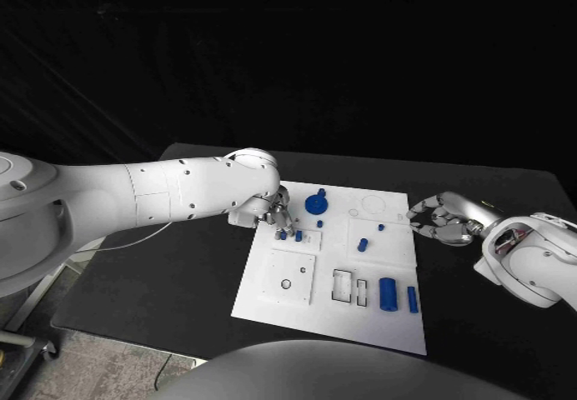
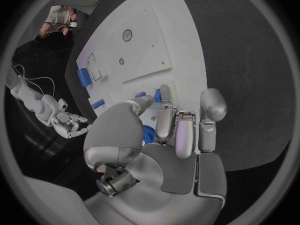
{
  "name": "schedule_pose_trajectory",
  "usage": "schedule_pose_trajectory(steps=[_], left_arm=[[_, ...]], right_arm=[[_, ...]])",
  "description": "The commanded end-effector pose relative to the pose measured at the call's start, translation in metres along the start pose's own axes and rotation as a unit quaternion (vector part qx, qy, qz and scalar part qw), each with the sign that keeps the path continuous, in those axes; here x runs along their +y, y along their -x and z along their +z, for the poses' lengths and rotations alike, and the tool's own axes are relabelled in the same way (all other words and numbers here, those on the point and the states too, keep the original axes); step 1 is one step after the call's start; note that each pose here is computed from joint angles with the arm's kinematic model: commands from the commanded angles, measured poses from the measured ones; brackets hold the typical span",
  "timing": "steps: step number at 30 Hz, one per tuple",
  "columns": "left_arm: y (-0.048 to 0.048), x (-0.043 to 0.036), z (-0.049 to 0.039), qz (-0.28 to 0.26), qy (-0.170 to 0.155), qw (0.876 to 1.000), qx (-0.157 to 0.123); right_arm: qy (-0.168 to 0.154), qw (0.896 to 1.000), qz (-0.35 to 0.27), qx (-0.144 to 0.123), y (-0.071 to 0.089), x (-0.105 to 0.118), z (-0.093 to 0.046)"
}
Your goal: Assemble the parts on the task board
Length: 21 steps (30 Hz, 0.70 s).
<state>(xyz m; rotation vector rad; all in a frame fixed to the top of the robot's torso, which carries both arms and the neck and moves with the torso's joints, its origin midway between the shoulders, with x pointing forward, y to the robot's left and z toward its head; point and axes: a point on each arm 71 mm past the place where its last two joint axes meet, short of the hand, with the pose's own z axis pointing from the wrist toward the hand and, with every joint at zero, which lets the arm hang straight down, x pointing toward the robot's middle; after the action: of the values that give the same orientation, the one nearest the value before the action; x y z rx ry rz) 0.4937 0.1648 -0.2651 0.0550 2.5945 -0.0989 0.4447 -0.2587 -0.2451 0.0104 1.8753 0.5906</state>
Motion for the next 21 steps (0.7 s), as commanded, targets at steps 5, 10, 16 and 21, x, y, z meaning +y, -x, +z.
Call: schedule_pose_trajectory(steps=[5,10,16,21], left_arm=[[-0.0038,0.0005,0.0026,-0.005,-0.002,1.0,0.003],[-0.0037,0.0013,0.0026,-0.007,-0.002,1.0,0.002],[-0.0025,0.0064,0.0016,-0.021,-0.003,1.0,-0.012],[0.0008,0.0142,-0.0019,-0.038,-0.003,0.999,-0.034]], right_arm=[[-0.003,1.0,-0.003,0.009,-0.002,0.0,0.0],[-0.002,1.0,-0.003,0.009,-0.002,0.0,0.001],[-0.001,1.0,-0.002,0.006,-0.001,0.0,0.0],[-0.002,1.0,-0.002,0.004,-0.001,-0.001,0.0]])
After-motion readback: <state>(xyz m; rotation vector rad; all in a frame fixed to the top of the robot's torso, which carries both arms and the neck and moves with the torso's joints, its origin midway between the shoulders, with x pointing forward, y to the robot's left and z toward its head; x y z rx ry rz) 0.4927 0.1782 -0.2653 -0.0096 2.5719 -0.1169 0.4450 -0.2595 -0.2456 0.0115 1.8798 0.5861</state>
